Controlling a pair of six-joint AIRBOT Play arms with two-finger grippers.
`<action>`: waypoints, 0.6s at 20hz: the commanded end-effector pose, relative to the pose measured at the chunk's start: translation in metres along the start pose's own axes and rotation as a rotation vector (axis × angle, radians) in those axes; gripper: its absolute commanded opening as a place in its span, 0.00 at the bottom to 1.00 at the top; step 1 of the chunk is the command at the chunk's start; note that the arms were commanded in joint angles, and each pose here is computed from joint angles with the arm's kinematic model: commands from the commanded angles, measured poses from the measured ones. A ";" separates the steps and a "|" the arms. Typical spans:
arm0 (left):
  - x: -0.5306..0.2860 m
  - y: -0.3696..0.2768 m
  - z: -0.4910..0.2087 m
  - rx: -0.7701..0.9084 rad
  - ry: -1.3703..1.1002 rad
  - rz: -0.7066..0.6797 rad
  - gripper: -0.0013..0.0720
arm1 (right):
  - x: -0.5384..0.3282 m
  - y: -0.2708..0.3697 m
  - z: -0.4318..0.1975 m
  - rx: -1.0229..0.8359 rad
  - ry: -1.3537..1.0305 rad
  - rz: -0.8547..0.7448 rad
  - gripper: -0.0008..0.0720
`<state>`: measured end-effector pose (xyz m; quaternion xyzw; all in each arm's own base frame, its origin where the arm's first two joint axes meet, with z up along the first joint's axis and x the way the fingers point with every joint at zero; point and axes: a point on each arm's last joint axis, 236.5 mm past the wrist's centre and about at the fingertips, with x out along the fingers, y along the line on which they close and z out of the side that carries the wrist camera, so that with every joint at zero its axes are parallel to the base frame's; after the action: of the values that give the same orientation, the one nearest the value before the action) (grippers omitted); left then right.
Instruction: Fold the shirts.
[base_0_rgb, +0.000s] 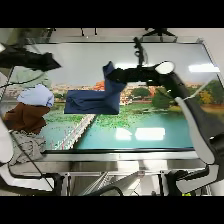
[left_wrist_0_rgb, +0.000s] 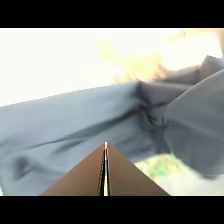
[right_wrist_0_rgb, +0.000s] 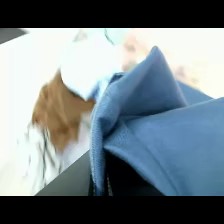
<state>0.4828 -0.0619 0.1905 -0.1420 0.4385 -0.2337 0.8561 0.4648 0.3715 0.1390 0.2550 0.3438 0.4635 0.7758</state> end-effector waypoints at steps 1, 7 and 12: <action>-0.075 0.032 -0.006 -0.067 -0.120 0.104 0.03 | 0.092 -0.023 -0.026 0.053 -0.169 -0.126 0.05; -0.072 0.051 -0.041 -0.076 -0.104 0.133 0.03 | 0.170 -0.023 -0.104 -0.041 -0.049 -0.093 0.86; -0.060 0.053 -0.054 -0.090 -0.064 0.118 0.03 | 0.084 -0.049 -0.053 -0.069 0.092 -0.113 0.69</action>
<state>0.4263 0.0125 0.1832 -0.1638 0.4234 -0.1568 0.8771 0.4750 0.4750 0.0437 0.2182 0.3264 0.4448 0.8050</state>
